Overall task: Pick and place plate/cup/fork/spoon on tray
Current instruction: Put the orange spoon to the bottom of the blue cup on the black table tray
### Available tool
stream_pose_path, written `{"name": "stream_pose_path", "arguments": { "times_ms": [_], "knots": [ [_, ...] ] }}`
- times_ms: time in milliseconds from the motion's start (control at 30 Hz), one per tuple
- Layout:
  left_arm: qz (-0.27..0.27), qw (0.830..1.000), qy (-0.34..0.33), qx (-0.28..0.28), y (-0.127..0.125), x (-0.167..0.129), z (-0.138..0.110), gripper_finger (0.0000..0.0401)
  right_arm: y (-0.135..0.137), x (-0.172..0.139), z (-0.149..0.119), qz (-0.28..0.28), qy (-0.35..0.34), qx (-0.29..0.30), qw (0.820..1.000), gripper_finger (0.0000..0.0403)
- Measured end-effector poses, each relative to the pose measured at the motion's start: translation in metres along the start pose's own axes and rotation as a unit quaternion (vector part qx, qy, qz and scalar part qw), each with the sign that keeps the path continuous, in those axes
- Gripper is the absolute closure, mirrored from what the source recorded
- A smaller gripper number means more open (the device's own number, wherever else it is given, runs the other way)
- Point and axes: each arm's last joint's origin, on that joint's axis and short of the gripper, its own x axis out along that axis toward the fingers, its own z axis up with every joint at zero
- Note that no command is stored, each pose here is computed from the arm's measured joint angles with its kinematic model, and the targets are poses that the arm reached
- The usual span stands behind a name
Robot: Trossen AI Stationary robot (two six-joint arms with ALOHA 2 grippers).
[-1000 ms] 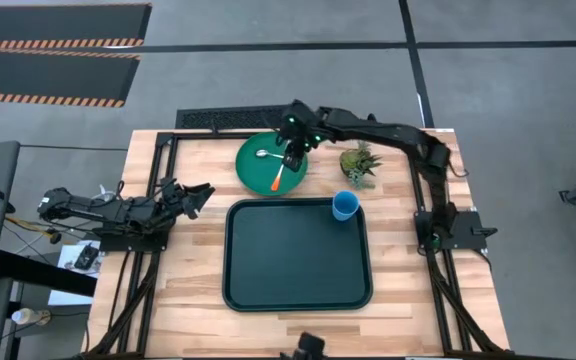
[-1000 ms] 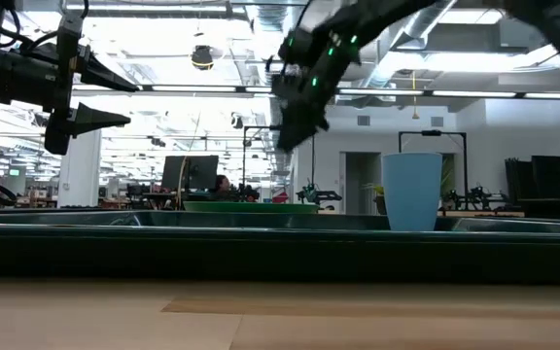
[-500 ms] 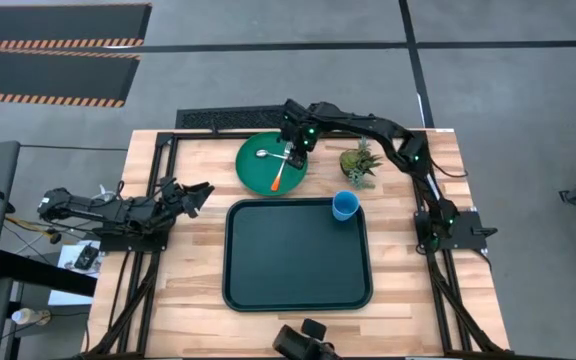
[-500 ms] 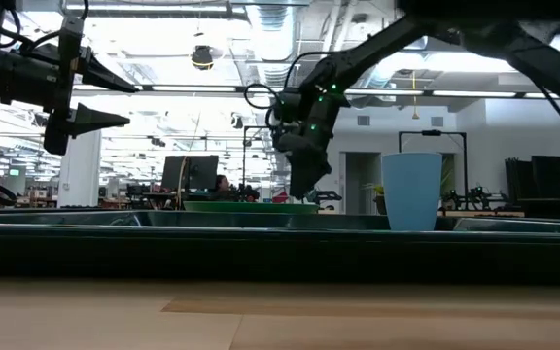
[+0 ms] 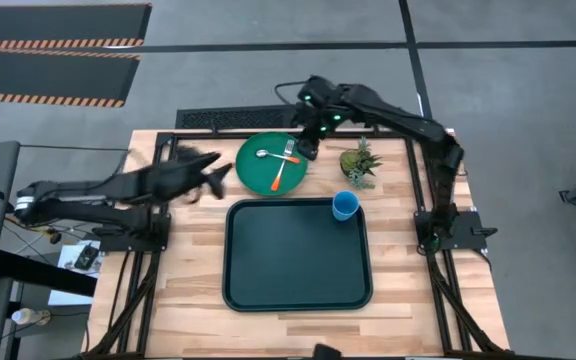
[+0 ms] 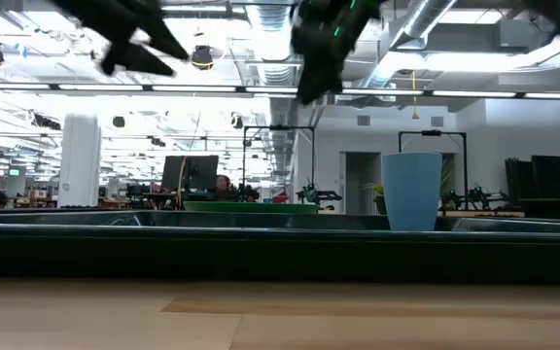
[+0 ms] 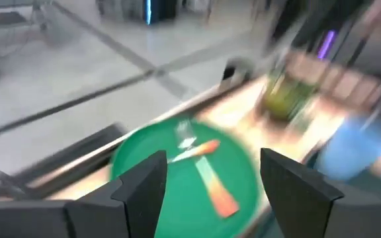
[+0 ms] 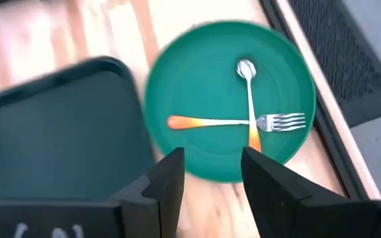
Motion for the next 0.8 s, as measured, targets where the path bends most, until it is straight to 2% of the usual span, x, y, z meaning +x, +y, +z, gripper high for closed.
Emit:
{"name": "stream_pose_path", "arguments": {
  "times_ms": [100,300,367,500,633,733,800],
  "knots": [
    [-0.001,0.992,0.076,0.096,-0.004,0.047,0.01,0.017,0.019,-0.036,-0.004,-0.004,-0.018,-0.008,1.0,0.0232],
    [-0.149,0.956,0.172,0.183,0.013,0.132,0.02,0.0169,0.052,-0.096,-0.018,-0.009,-0.051,-0.028,0.998,0.0232],
    [-0.174,0.944,0.18,0.213,0.02,0.155,0.024,0.0169,0.061,-0.11,-0.022,-0.008,-0.063,-0.037,0.997,0.0233],
    [-0.173,0.915,0.233,0.279,0.035,0.199,0.025,0.0169,0.075,-0.129,-0.029,-0.015,-0.081,-0.054,0.995,0.0235],
    [-0.191,0.886,0.296,0.301,0.049,0.236,0.02,0.017,0.082,-0.136,-0.034,-0.009,-0.081,-0.063,0.995,0.0235],
    [-0.176,0.864,0.332,0.336,0.056,0.257,0.013,0.017,0.085,-0.137,-0.037,-0.007,-0.068,-0.066,0.995,0.0236],
    [-0.162,0.855,0.339,0.357,0.057,0.269,0.011,0.017,0.086,-0.136,-0.04,-0.007,-0.055,-0.068,0.996,0.0237]
  ]
}}
